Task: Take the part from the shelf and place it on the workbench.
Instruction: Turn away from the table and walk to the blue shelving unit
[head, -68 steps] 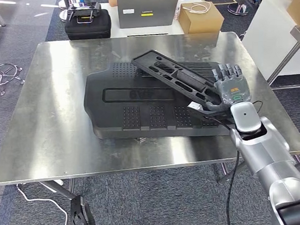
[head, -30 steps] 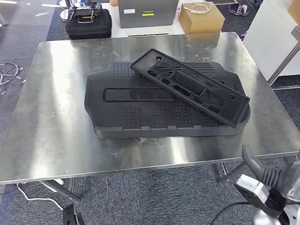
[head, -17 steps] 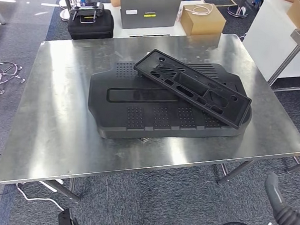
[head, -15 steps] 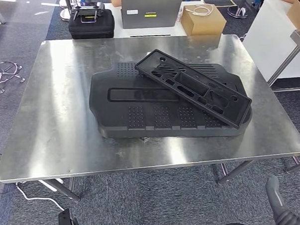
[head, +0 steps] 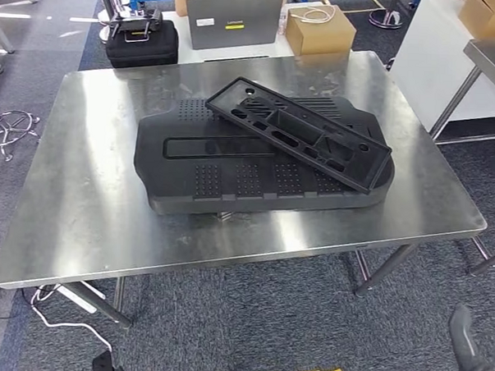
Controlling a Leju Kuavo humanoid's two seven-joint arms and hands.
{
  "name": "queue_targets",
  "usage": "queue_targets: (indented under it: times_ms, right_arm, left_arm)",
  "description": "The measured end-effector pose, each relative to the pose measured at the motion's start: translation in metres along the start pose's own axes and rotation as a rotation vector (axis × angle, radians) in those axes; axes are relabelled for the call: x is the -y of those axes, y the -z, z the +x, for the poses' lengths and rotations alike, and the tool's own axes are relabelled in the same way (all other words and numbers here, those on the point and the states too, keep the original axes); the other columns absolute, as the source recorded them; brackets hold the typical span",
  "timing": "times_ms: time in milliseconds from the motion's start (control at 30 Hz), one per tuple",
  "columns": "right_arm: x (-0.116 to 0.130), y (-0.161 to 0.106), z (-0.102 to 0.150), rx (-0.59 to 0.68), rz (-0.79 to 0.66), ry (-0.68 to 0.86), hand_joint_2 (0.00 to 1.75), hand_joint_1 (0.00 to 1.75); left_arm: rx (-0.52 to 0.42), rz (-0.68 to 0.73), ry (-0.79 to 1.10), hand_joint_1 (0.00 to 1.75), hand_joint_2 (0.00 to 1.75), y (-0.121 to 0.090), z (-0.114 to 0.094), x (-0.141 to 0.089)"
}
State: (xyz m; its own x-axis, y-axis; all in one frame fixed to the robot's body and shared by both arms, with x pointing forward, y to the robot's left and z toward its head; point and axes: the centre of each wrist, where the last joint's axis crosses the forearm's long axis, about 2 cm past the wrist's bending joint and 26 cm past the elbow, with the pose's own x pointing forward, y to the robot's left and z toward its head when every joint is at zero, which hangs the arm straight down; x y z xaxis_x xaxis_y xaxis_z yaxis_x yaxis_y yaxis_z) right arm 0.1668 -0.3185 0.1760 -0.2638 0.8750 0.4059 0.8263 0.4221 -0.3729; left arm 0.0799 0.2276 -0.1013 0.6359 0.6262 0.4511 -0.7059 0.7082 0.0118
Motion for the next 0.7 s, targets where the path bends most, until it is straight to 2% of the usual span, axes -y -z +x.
queue_targets:
  times_ms: [233,700]
  right_arm:
    - [-0.0023,-0.0050,-0.0023,-0.064,0.008,0.024,1.75,0.00]
    - [-0.0032,-0.0075,-0.0096,-0.095,0.043,0.023,1.75,0.00]
  left_arm:
    - [0.005,0.000,-0.001,0.00,0.00,0.0004,0.0004,-0.0008]
    - [0.005,-0.001,-0.001,0.00,0.00,-0.0002,-0.0013,-0.0013]
